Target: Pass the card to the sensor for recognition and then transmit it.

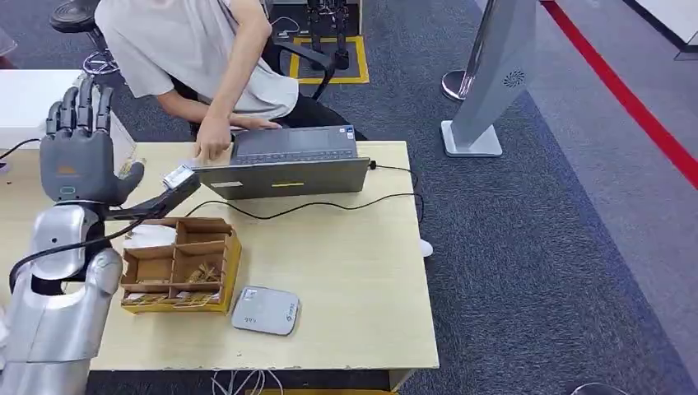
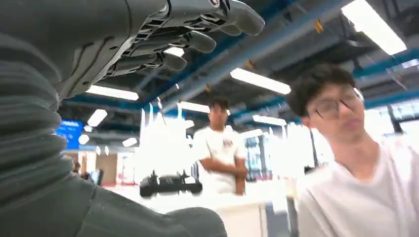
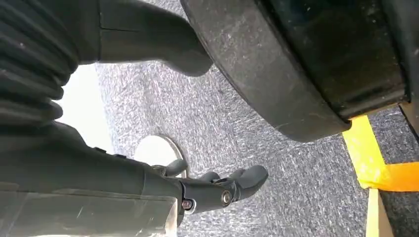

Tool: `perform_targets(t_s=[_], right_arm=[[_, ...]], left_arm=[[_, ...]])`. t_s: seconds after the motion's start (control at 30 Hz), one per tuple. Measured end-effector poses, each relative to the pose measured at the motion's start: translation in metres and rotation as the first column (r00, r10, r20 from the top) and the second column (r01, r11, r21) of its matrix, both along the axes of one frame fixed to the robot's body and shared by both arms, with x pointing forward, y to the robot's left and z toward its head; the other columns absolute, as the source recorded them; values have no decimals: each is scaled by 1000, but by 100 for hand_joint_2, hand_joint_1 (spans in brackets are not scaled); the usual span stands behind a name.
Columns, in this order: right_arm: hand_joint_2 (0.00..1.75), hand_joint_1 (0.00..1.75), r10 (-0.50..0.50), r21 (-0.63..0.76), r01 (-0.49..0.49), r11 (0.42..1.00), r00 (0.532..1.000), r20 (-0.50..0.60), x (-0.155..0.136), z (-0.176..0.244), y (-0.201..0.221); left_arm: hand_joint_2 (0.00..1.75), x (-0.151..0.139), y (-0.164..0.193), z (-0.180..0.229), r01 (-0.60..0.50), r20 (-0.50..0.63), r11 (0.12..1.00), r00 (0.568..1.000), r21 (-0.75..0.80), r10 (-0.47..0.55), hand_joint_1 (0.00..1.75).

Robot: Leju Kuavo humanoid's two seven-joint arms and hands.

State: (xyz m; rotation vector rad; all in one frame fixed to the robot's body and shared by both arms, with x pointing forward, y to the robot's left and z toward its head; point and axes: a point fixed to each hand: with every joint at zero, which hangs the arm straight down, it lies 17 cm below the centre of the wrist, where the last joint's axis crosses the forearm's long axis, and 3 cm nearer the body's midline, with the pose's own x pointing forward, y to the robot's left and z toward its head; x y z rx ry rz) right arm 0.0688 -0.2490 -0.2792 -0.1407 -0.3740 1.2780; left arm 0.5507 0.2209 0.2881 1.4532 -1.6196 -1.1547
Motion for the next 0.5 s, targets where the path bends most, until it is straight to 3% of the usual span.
perform_targets(t_s=[0.23,0.5], right_arm=[[175,0,-89,-14,89,996,996,-1,-5,-1,-7],[175,0,-154,-20,154,988,988,-2,-9,-2,-12]], left_arm=[[175,-79,-74,-18,209,-37,978,977,8,-208,0],[175,-156,-105,-59,391,-98,920,916,5,-389,0]])
